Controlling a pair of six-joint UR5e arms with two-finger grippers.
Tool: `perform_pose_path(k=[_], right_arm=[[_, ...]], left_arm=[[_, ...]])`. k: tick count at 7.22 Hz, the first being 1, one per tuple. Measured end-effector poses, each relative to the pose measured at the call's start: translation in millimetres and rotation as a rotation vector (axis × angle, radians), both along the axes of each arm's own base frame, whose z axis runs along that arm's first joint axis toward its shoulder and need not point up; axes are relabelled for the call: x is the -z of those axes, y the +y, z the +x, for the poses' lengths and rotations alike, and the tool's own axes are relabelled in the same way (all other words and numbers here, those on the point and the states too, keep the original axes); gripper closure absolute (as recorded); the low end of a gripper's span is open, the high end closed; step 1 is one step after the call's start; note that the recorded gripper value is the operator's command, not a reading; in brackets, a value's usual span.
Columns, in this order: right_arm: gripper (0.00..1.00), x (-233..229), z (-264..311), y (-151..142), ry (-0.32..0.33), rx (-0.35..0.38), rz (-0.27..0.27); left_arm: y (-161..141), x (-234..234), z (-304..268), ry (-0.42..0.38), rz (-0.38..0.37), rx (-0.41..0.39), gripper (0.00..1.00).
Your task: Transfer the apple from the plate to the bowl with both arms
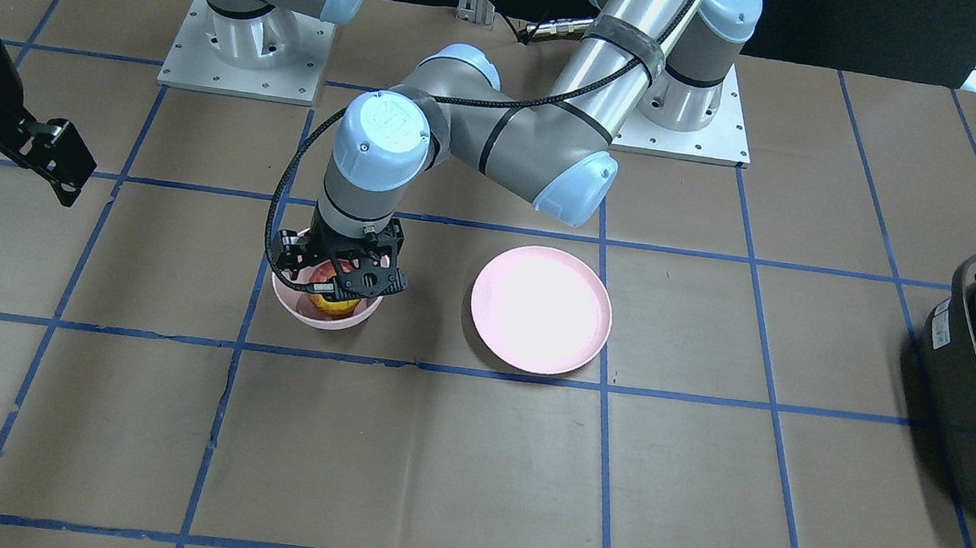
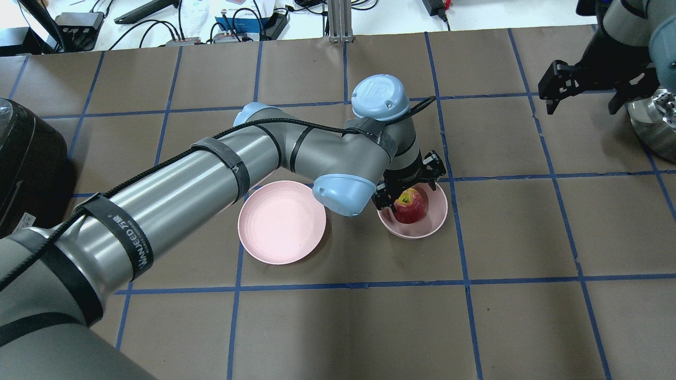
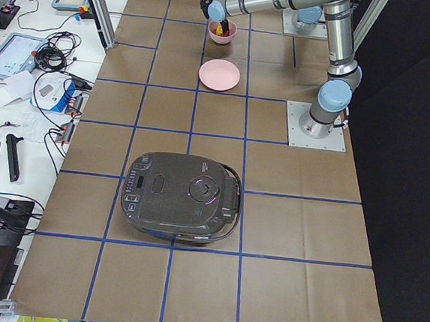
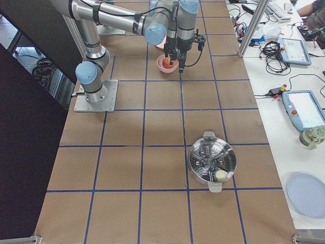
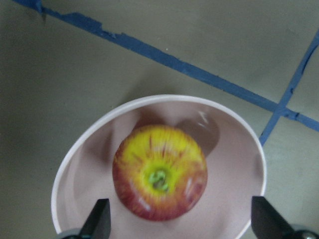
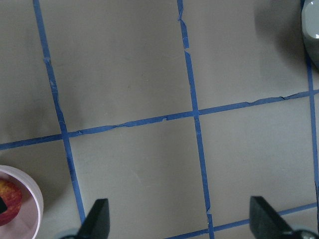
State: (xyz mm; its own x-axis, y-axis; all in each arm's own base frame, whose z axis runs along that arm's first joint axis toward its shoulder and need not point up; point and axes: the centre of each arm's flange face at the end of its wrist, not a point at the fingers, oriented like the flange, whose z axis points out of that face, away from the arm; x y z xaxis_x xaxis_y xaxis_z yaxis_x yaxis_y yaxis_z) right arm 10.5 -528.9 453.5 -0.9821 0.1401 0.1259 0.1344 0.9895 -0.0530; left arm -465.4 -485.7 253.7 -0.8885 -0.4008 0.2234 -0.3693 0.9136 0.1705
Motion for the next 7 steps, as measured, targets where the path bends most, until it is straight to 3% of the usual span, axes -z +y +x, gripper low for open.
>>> perform_pose_path(k=[1, 3, 7], right_arm=[[0.0, -4, 8, 0, -0.026, -0.009, -0.016], [0.0, -7, 35, 0, -0.108, -0.041, -0.044], [0.0, -16, 116, 13, -0.137, -0.121, -0.062]], left_arm=[[1, -30, 12, -0.025, -0.035, -0.006, 0.0], [0, -92, 63, -0.172, -0.081, 0.015, 0.0], [-13, -203, 231, -0.216, -0.127, 0.232, 0.0]])
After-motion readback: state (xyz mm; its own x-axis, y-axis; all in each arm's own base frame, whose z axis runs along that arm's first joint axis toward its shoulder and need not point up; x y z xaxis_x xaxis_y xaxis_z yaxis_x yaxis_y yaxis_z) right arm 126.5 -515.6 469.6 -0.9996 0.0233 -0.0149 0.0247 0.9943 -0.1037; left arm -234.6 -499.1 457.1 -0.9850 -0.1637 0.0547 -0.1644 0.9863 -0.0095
